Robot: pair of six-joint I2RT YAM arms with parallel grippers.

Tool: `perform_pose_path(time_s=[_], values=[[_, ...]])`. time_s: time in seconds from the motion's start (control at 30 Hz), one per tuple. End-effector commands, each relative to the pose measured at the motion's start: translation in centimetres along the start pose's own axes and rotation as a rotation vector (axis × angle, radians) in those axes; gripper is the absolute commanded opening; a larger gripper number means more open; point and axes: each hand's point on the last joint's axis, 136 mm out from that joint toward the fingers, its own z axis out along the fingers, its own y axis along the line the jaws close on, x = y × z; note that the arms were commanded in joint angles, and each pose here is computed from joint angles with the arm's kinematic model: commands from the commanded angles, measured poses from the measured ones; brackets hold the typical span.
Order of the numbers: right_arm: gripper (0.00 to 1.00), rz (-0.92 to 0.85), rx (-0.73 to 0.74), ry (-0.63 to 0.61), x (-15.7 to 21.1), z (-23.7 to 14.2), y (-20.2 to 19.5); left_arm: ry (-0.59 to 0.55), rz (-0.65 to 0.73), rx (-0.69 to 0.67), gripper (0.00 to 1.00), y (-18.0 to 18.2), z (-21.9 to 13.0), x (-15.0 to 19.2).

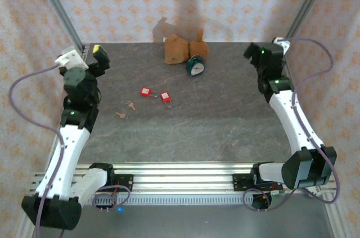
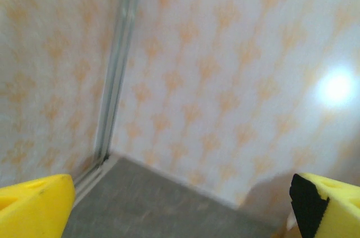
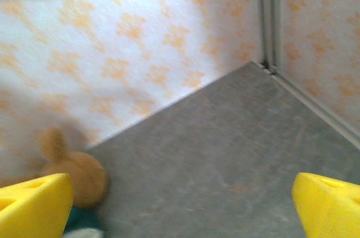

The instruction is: Unlock with the key

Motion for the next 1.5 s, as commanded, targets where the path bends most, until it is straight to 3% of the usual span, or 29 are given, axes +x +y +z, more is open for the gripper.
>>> perform_pose_path(time_s=[0.0,0.1,0.3,0.5,0.7,0.9,1.27,1.47], values=[[0.98,0.089,0.061,0.385,8.8,-0.1,-2.5,-0.076,-0.237,-0.191,1.00,5.0,-2.5,-0.1],[0.80,0.075,0.020,0.459,10.1,-1.0,-1.5,-0.088,-0.252,-0.109,1.00,4.6,-2.5,-0.4],[0.75,-0.169,-0.071,0.597,14.4,-3.0,3.0,0.165,-0.138,-0.250,1.00,4.7,1.4,3.6],[0.73,-0.439,-0.151,0.740,21.7,-4.3,9.4,0.472,-0.044,-0.264,0.95,3.4,4.7,10.2],[0.76,-0.688,-0.266,0.824,29.8,-5.6,17.5,0.600,-0.129,-0.233,0.93,3.0,4.8,15.5],[0.79,-0.821,-0.314,0.833,35.5,-4.7,23.2,0.707,-0.219,-0.209,0.91,1.9,5.0,18.6],[0.79,-0.873,-0.214,0.848,40.0,-0.1,23.7,0.807,-0.364,-0.115,0.89,-0.6,4.7,20.6],[0.70,-0.844,-0.217,0.889,42.2,1.0,23.5,0.805,-0.371,-0.110,0.89,-0.7,4.6,20.4]])
